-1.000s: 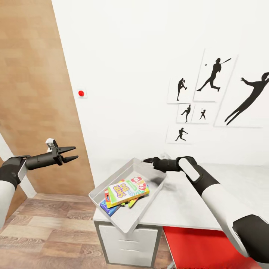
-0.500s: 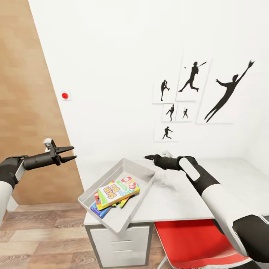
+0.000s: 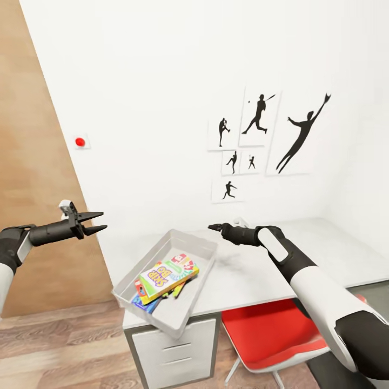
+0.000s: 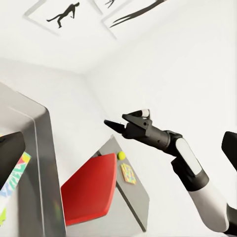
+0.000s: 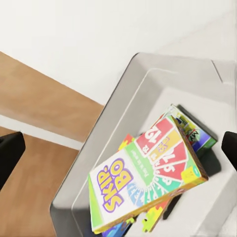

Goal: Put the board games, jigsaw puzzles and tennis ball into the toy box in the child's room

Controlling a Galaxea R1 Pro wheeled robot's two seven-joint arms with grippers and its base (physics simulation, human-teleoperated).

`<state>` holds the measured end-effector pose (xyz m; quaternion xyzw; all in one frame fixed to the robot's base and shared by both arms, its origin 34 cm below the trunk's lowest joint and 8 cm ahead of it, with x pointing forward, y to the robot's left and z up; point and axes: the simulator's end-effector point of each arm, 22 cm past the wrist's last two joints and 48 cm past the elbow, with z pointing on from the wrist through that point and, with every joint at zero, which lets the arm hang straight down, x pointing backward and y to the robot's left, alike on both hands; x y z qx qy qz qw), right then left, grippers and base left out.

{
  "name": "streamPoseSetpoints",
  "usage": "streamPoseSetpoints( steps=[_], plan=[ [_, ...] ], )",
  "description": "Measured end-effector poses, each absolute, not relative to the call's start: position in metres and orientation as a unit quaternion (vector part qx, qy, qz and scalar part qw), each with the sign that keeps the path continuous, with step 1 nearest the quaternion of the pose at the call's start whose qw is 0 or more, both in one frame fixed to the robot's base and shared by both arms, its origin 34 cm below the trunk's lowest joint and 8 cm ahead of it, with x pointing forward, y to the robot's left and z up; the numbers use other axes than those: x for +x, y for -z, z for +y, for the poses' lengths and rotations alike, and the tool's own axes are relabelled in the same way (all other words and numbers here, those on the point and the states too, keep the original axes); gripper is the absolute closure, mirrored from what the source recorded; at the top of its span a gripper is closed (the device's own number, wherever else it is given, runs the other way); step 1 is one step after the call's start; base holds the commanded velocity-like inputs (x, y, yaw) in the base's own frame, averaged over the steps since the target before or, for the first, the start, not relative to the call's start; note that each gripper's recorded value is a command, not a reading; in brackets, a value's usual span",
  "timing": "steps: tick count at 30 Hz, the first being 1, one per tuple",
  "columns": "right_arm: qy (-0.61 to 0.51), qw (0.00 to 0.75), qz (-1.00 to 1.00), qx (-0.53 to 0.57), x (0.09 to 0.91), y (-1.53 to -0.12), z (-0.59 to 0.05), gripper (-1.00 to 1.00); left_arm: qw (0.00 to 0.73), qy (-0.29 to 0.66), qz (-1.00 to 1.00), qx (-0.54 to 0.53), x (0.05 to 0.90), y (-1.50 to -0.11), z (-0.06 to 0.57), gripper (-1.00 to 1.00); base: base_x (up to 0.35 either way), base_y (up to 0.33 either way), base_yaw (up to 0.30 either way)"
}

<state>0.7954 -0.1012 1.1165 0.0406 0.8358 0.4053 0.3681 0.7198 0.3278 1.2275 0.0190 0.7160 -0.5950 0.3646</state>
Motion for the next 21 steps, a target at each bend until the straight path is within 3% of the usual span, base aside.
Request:
streamPoseSetpoints(
  steps=[9,21],
  plan=[
    [-0.404,0.371,0.835,0.041,0.795,-1.120,-0.103,-1.00,0.386,0.593,0.706,0.026,0.717,-1.239,0.337,-1.00,-0.047,0.227,-0.252],
    [-0.399,0.398,0.825,0.043,0.800,-1.132,-0.106,-1.00,0.405,0.588,0.700,0.032,0.713,-1.251,0.347,-1.00,-0.002,0.020,-0.251]
  ],
)
